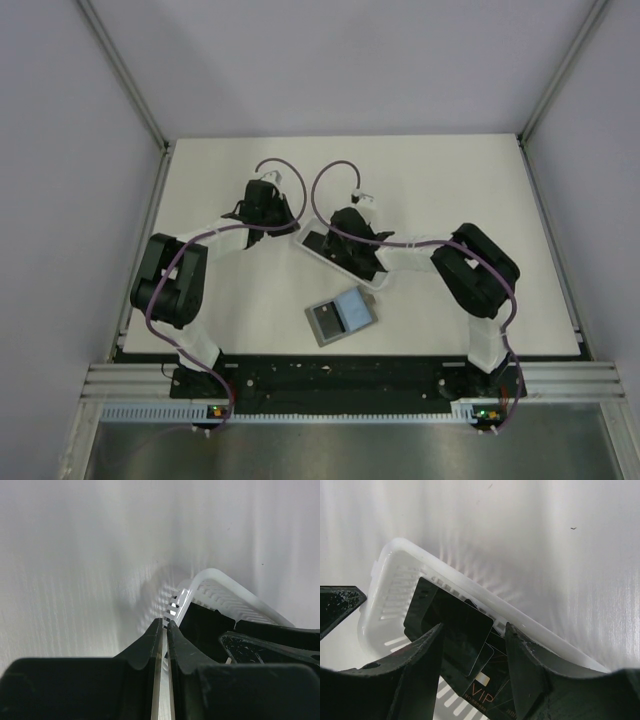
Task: Put the credit cards into the card holder
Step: Pick up the credit card from the storage box.
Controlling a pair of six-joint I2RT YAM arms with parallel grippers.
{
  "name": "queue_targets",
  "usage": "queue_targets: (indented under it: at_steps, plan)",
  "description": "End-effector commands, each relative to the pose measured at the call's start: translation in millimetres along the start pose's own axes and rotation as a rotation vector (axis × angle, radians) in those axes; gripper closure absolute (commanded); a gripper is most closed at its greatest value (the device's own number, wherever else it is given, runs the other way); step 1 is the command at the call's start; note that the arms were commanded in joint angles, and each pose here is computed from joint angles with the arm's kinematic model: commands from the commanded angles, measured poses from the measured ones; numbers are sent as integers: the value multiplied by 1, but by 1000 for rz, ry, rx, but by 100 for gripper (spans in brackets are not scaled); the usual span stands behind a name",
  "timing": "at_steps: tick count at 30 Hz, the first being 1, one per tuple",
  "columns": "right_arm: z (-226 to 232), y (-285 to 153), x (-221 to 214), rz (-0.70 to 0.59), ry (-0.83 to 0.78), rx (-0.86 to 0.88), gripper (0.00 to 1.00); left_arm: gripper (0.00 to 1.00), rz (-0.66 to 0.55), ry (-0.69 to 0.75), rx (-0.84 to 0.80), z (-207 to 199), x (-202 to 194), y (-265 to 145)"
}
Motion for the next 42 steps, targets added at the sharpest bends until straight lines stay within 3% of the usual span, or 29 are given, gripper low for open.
queue_targets:
  at_steps: [1, 17, 30, 42]
  plan:
    - [10, 7, -22, 50, 19, 88, 48, 87, 66, 0, 6, 2, -23, -1]
    - [46, 1, -25, 46, 9, 338, 48, 89, 74, 1, 3, 1, -25, 1]
    - [51, 1, -27, 53, -4, 375, 49, 89, 83, 2, 4, 2, -29, 1]
    - [60, -16, -12, -17, 2, 455, 49, 90, 86, 0, 2, 1, -29, 2]
Point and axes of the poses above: each gripper's point midway between its finger pads, its own y axis out along the fingers, its own z axis along the line the jaws close on, x = y × z, the point moved 1 cm from there along -y, back along the fingers, and after that the axes turned 2 degrees about -y, right-handed, at the moved point
